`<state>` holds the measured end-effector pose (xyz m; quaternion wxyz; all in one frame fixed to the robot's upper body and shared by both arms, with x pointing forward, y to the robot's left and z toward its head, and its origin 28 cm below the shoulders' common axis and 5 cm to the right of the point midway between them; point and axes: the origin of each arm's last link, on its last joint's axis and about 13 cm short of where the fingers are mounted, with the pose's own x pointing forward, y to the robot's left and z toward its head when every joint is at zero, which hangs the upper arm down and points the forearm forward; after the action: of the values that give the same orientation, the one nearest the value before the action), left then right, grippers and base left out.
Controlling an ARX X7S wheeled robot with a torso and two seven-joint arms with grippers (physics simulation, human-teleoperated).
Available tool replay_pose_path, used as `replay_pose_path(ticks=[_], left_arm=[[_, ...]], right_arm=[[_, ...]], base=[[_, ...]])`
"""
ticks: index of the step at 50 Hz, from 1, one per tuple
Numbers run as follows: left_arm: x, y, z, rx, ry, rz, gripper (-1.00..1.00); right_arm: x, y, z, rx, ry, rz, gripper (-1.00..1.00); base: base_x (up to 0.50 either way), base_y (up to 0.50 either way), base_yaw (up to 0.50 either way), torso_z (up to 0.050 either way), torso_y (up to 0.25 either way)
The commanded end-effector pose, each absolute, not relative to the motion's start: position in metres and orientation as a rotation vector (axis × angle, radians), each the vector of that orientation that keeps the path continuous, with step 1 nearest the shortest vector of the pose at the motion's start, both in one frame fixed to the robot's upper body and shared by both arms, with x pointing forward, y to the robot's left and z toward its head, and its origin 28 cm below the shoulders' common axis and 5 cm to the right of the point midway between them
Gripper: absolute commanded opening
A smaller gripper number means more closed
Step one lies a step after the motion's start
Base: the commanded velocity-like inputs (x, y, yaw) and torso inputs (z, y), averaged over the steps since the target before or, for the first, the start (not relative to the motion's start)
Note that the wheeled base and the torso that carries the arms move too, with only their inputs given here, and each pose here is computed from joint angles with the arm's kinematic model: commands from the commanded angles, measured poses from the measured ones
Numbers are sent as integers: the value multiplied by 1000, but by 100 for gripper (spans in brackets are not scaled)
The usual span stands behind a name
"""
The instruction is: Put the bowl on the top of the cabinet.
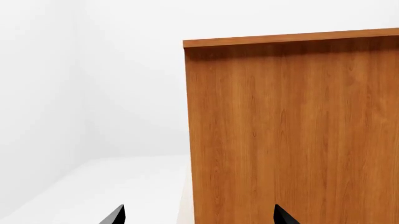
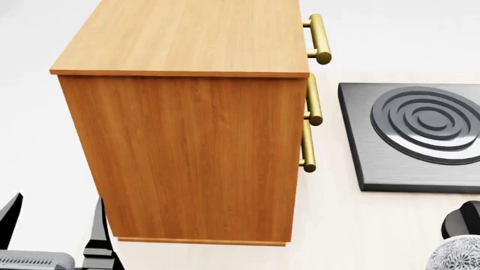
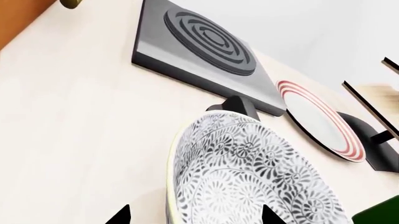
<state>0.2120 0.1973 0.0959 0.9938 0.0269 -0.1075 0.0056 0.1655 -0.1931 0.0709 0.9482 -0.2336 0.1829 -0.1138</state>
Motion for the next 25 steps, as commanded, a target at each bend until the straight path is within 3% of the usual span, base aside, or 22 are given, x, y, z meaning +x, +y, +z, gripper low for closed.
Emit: replay_pose_path(ticks=[1,25], left_arm=[[212,197,96,54,-215,12,100],[212,197,95,54,-216,11,100]], right_arm=[[166,-193,70,-475,374,-233,100],[168,-195,68,-473,379,-239,100]], base=[[0,0,0,0,0],[0,0,0,0,0]])
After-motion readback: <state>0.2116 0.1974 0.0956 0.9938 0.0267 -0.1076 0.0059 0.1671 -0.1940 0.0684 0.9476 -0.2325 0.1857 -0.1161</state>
